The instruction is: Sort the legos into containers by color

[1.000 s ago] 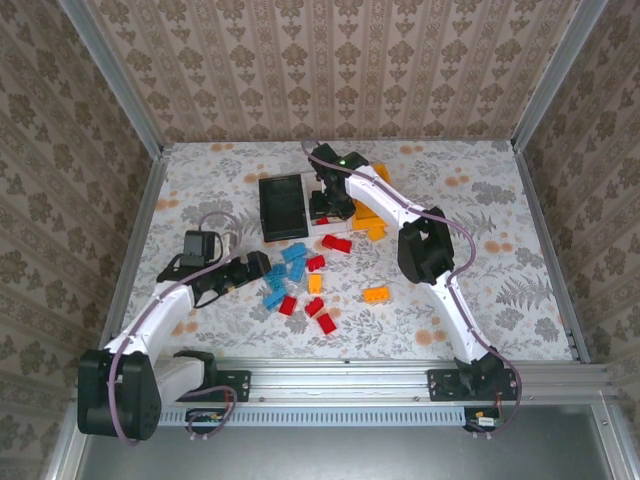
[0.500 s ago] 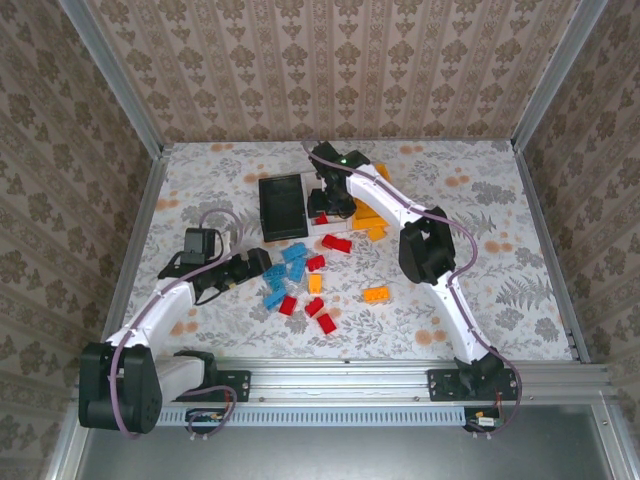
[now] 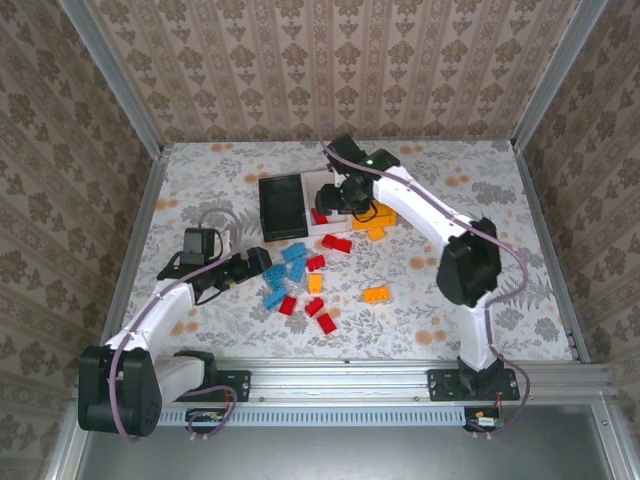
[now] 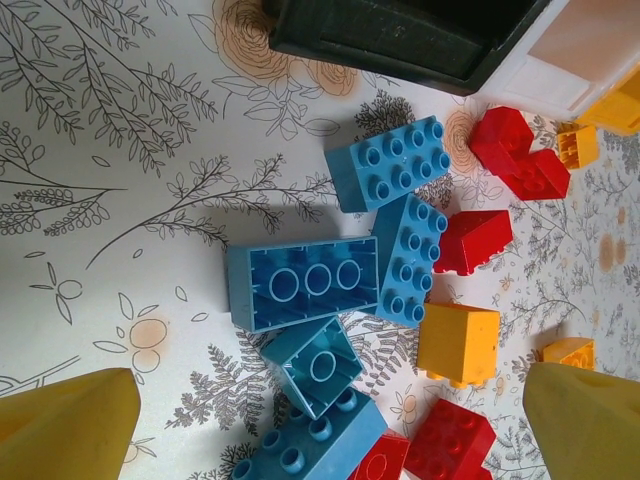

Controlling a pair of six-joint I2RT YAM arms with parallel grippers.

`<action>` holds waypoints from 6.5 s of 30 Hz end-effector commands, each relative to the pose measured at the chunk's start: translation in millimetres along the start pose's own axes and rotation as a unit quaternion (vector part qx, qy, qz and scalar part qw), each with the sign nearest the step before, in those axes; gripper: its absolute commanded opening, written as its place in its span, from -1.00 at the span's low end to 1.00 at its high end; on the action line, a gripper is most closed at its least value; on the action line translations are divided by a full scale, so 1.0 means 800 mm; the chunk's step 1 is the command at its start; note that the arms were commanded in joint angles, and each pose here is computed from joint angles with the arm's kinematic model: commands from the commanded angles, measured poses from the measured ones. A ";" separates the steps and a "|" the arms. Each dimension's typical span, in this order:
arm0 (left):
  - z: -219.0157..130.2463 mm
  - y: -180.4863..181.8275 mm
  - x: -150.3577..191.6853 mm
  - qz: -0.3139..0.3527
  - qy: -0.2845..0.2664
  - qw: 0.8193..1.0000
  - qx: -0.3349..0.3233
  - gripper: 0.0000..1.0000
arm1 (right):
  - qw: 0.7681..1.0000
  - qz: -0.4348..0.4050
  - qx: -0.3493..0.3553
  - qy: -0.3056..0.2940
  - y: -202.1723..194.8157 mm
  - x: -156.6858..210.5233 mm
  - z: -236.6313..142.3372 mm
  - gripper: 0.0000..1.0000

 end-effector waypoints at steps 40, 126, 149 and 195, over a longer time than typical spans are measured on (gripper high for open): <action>-0.006 -0.039 0.011 0.039 -0.010 0.999 0.010 0.99 | 0.981 0.010 0.129 0.147 -0.114 0.211 0.083 0.75; -0.007 -0.011 0.021 0.007 -0.003 1.000 0.017 1.00 | 0.986 0.077 0.101 -0.107 -0.119 -0.145 0.063 0.67; 0.009 -0.014 0.023 -0.004 -0.006 0.999 0.040 1.00 | 0.995 0.038 0.090 0.017 -0.169 0.083 0.066 0.75; 0.010 -0.012 0.024 0.000 0.006 1.000 0.015 0.99 | 0.989 0.013 0.146 0.022 -0.167 0.030 0.132 -0.06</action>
Point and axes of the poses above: each hand's point on the last joint's axis, 136 mm out from that joint toward the fingers, its own z axis out along the fingers, its own y axis along the line the jaws close on, x = y × z, the point moved 10 cm from there along -z, back along the fingers, and after that the axes turned 6 degrees about z, right-handed, at the moved point
